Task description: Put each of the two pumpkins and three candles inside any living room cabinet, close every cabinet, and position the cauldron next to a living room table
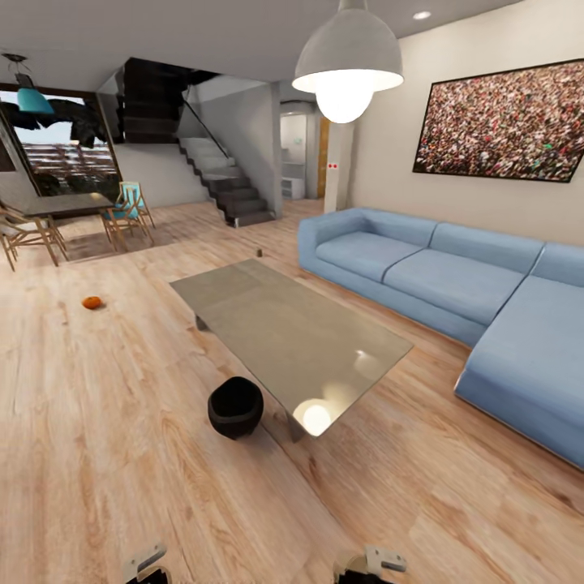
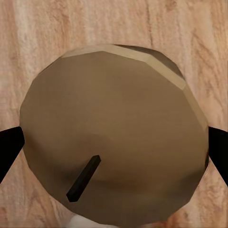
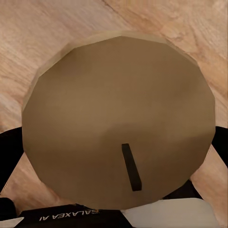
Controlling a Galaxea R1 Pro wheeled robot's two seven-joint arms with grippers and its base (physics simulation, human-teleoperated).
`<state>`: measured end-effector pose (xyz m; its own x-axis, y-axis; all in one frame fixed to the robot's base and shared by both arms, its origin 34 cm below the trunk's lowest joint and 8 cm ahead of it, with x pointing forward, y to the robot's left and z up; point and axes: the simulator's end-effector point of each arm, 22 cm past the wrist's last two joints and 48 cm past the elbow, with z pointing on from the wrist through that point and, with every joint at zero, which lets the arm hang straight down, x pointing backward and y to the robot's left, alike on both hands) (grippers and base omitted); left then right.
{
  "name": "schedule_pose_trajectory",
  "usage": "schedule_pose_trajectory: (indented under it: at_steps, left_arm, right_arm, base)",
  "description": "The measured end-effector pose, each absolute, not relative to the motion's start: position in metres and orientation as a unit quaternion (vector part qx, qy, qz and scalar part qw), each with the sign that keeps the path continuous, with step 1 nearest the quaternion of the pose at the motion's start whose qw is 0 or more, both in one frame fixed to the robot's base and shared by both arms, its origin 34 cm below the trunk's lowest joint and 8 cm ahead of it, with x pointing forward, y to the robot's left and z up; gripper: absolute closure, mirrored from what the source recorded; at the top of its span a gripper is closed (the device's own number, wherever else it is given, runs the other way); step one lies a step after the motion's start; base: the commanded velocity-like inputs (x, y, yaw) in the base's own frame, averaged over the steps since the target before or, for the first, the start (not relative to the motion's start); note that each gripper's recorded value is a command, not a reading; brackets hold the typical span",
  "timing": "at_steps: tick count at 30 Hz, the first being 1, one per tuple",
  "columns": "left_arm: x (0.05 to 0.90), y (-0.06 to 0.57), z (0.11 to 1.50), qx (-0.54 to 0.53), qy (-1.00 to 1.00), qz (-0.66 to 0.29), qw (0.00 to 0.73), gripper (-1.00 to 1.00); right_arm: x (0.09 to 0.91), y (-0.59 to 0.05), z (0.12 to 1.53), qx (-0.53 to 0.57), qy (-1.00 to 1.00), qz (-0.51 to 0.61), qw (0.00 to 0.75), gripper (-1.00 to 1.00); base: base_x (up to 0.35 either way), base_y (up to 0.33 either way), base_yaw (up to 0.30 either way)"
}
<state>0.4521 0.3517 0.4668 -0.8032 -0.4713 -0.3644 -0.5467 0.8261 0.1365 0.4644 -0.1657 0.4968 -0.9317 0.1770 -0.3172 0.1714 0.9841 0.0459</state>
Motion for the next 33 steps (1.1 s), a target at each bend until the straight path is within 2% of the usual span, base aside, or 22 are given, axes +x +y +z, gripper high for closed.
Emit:
schedule_pose_trajectory:
  at_steps: [7, 23, 33]
  left_arm:
    - [0.4518, 0.3516, 0.4666, -0.270, 0.942, 0.118, 0.159, 1.00]
    - [0.4515, 0.3514, 0.4665, -0.270, 0.943, 0.118, 0.158, 1.00]
    - [0.4512, 0.3524, 0.4665, -0.270, 0.942, 0.118, 0.157, 1.00]
  right_arm:
    - [0.4618, -0.1603, 0.4948, 0.074, 0.983, 0.008, 0.171, 1.00]
    - [0.4613, -0.1591, 0.4948, 0.072, 0.983, 0.007, 0.171, 1.00]
    - [0.4614, -0.1583, 0.4950, 0.072, 0.983, 0.008, 0.171, 1.00]
  base:
    - [0.000, 0.000, 0.227]
    - [0.003, 0.001, 0.007]
    - [0.185, 0.128, 0.000]
